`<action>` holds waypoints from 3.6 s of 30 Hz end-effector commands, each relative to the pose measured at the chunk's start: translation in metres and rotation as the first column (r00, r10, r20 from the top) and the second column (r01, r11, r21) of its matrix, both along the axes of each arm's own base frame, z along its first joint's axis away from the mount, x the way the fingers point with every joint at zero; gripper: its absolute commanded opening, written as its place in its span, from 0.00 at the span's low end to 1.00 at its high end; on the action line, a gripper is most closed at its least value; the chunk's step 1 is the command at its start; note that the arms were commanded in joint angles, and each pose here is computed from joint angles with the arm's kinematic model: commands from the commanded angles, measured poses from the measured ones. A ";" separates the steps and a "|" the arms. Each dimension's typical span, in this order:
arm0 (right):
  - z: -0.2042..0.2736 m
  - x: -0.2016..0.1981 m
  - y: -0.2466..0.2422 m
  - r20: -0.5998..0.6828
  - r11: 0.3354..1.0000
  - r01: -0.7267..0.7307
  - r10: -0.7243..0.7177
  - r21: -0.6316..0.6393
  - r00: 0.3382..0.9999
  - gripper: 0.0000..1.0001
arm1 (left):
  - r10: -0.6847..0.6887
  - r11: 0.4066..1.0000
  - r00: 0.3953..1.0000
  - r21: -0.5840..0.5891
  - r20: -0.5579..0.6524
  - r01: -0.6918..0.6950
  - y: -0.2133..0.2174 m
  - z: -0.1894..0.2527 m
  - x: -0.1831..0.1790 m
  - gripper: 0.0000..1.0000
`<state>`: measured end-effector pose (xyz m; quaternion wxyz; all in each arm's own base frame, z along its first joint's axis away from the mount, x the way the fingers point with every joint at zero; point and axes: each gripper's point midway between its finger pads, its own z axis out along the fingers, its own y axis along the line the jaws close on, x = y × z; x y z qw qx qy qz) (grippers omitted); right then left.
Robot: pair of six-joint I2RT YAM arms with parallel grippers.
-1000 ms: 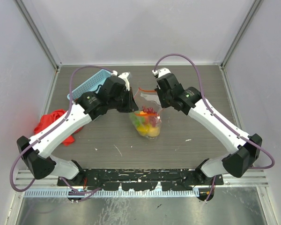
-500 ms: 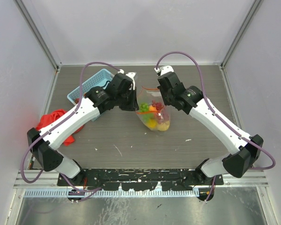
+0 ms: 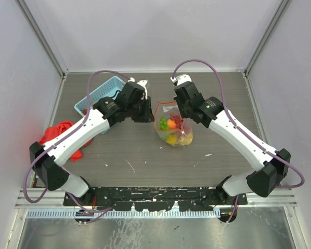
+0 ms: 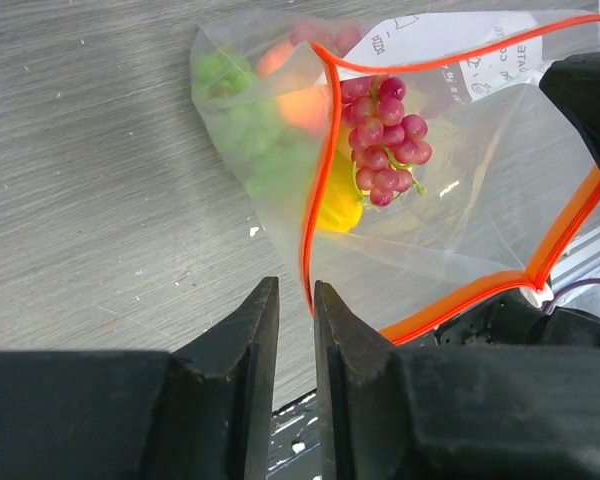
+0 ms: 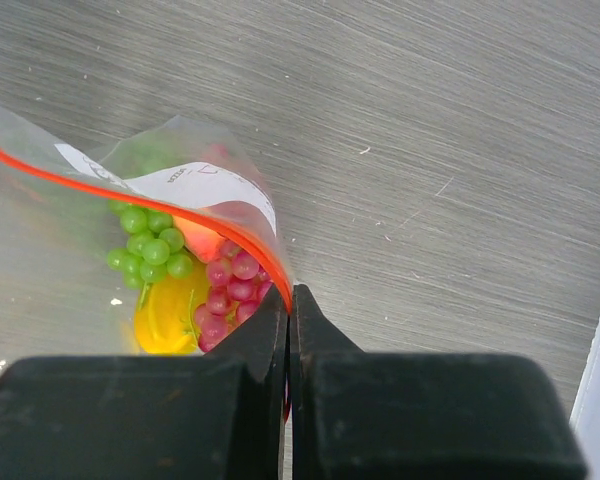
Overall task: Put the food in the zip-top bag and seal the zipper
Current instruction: Pick up the fake fruit from the bin.
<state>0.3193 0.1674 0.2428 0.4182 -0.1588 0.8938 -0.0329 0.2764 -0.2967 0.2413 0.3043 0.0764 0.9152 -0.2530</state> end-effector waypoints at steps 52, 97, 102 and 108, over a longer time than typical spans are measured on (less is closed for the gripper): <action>0.019 0.008 0.017 0.080 0.993 -0.046 0.037 0.110 0.996 0.01 | 0.849 0.526 0.529 0.092 0.015 -0.846 0.360 -0.097 0.174 0.49; 0.022 0.011 0.028 0.073 0.986 -0.053 0.042 0.158 0.996 0.01 | 0.728 0.680 0.666 -0.050 0.163 -0.731 0.299 0.002 0.140 0.00; 0.023 0.011 0.030 0.078 0.983 -0.054 0.041 0.173 0.996 0.01 | 0.682 0.724 0.695 -0.078 0.228 -0.685 0.279 0.042 0.123 0.00; 0.022 0.010 0.032 0.080 0.980 -0.052 0.037 0.193 0.996 0.01 | 0.595 0.801 0.759 -0.109 0.265 -0.589 0.242 0.077 0.101 0.00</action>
